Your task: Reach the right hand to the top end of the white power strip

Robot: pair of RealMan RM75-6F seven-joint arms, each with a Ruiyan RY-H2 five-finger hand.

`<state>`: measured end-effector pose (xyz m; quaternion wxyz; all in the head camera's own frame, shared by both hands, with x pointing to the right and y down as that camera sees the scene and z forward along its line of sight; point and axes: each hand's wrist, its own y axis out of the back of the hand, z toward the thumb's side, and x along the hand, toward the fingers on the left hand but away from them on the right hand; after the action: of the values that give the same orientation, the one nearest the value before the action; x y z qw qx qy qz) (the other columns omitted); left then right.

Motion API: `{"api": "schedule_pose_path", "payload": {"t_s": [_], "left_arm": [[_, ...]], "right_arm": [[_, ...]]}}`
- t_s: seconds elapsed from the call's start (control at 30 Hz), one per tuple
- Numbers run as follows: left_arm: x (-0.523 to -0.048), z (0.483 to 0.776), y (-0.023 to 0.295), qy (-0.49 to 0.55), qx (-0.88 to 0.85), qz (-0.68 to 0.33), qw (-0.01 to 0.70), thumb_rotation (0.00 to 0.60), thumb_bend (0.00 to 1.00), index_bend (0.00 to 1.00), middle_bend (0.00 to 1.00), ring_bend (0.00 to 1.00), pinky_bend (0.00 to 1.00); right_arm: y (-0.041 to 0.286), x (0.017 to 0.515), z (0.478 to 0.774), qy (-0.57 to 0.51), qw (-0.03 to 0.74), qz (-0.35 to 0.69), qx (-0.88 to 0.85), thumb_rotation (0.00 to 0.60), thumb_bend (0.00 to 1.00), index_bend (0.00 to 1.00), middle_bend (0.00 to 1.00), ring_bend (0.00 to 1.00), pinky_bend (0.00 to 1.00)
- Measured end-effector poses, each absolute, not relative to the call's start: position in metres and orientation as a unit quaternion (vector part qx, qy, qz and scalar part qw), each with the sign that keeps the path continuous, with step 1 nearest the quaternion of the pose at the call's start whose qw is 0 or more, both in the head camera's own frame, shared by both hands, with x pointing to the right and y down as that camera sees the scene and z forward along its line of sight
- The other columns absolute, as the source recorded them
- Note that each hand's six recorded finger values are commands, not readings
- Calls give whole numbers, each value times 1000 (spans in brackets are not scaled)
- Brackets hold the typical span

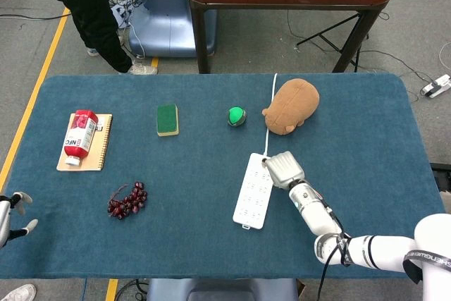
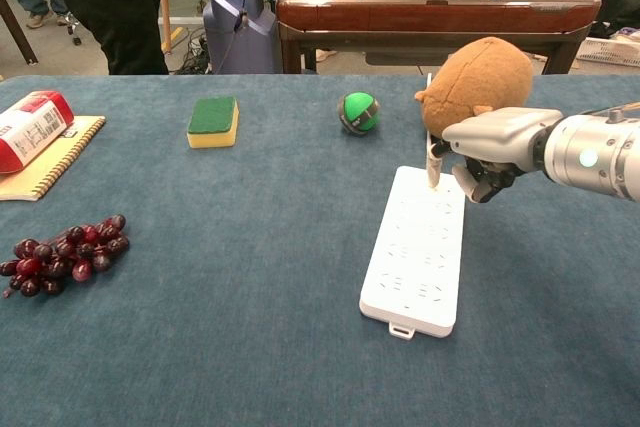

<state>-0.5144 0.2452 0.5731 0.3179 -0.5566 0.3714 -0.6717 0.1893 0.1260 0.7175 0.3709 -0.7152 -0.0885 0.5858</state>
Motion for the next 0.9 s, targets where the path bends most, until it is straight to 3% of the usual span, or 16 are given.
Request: {"api": "schedule_pose_path", "payload": {"t_s": [0.9], "left_arm": [[-514, 574, 247, 370, -560, -671, 315, 600, 187, 551, 583, 439, 665]], "right_arm": [[128, 191, 727, -77, 365, 597, -710, 600, 771, 308, 1000, 1000, 1000]]}}
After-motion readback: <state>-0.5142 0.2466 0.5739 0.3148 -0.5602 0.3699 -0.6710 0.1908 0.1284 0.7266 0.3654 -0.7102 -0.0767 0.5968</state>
